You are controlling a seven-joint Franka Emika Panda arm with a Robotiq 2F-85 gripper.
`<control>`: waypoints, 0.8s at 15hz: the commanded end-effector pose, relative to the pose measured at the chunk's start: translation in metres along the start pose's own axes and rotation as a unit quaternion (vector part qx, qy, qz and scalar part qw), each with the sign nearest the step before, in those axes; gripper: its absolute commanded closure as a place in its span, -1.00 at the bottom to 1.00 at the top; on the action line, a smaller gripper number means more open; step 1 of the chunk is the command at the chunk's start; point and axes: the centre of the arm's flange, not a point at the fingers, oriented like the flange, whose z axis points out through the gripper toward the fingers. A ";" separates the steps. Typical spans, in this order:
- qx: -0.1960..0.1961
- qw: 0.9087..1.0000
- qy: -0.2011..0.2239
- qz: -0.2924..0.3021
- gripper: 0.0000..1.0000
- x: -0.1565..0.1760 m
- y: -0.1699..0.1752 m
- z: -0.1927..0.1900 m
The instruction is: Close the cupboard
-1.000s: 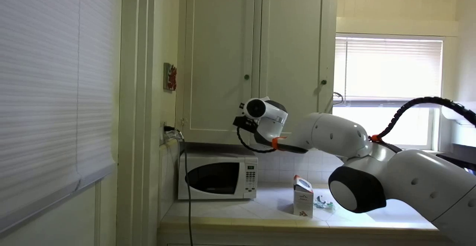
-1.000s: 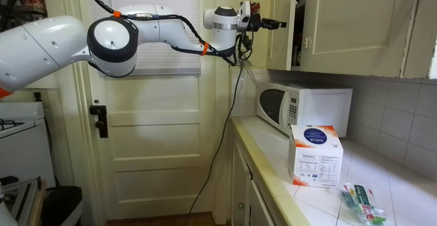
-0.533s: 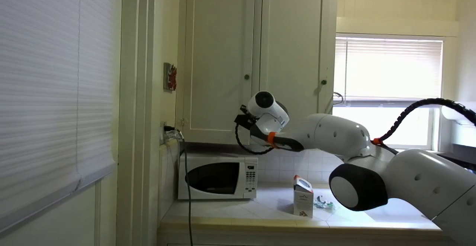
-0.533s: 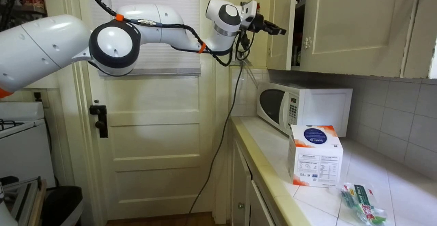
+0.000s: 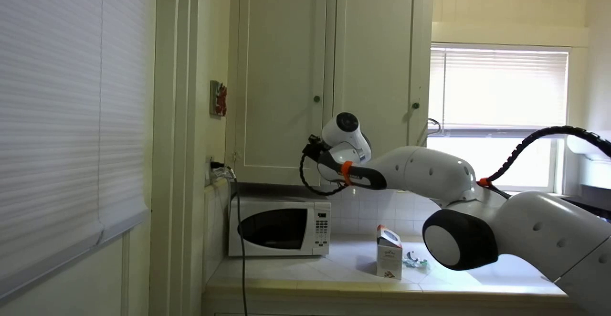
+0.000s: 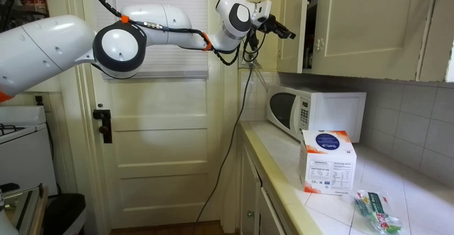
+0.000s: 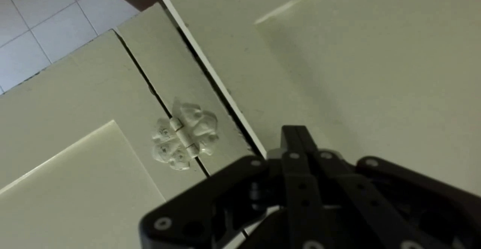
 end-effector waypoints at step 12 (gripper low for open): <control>-0.011 0.972 -0.087 0.218 1.00 0.024 0.042 0.069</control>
